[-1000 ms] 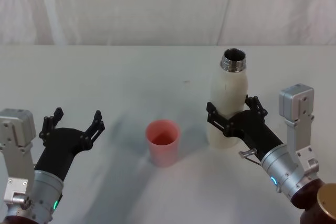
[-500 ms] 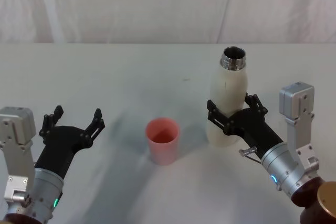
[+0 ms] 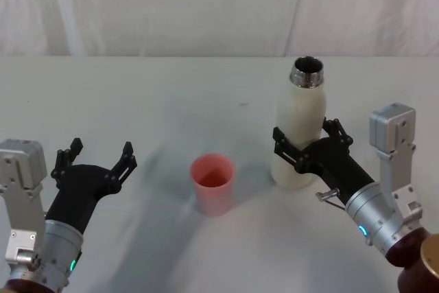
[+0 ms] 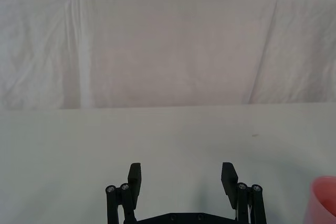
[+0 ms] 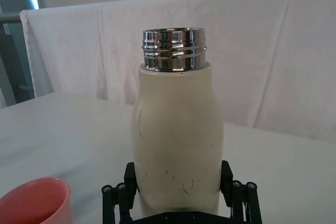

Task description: Grasp the thermos with one hand and pour water into the cup lid.

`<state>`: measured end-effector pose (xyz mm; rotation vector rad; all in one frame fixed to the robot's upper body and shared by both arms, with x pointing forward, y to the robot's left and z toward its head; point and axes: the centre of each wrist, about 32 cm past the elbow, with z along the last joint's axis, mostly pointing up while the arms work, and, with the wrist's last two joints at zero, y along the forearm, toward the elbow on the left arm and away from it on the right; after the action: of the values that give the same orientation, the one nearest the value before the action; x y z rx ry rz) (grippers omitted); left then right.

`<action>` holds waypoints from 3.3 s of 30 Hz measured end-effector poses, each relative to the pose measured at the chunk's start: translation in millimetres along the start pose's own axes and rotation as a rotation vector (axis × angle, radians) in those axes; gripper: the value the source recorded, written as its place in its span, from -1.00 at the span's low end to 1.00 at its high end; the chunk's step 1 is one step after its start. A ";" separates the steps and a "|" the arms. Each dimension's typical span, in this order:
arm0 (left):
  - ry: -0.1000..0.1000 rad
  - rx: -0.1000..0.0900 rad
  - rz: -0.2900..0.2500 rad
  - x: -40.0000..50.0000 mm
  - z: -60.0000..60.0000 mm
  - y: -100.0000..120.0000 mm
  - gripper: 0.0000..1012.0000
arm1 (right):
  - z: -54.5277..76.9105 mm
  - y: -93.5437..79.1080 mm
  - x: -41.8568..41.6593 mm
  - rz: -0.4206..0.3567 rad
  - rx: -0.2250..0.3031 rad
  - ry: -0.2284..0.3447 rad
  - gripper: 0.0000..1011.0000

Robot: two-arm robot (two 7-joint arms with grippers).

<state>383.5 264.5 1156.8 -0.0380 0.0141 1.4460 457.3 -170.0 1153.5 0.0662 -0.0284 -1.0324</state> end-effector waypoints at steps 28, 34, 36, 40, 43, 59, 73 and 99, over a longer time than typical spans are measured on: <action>0.000 0.000 0.000 0.0 0.0 0.0 0.98 | 13.8 -8.4 21.2 -0.014 0.013 -0.066 0.89; 0.000 0.000 0.000 0.0 0.0 0.0 0.98 | 17.8 -8.7 22.5 -0.001 -0.002 -0.133 0.89; 0.000 0.000 0.000 0.0 0.0 0.0 0.98 | 19.5 -8.6 22.1 0.003 -0.007 -0.170 0.89; 0.000 0.000 0.000 0.0 0.0 0.0 0.98 | 20.8 -8.5 22.3 0.006 -0.008 -0.209 0.89; 0.000 0.000 0.000 0.0 0.0 0.0 0.98 | 21.8 -8.3 22.4 0.009 -0.007 -0.231 0.89; 0.000 0.000 0.000 0.0 0.0 0.0 0.98 | 37.3 -2.6 16.4 0.031 -0.082 -0.470 0.89; 0.000 0.000 0.000 0.0 0.0 0.0 0.98 | 48.6 -0.2 6.0 0.028 -0.073 -0.647 0.89; 0.000 0.000 0.000 0.0 0.0 0.0 0.98 | 51.0 -0.1 -11.1 0.113 -0.060 -0.937 0.89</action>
<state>383.5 264.5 1156.8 -0.0380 0.0141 1.4460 448.6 -162.6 1204.5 -0.4736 -0.8414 -0.8735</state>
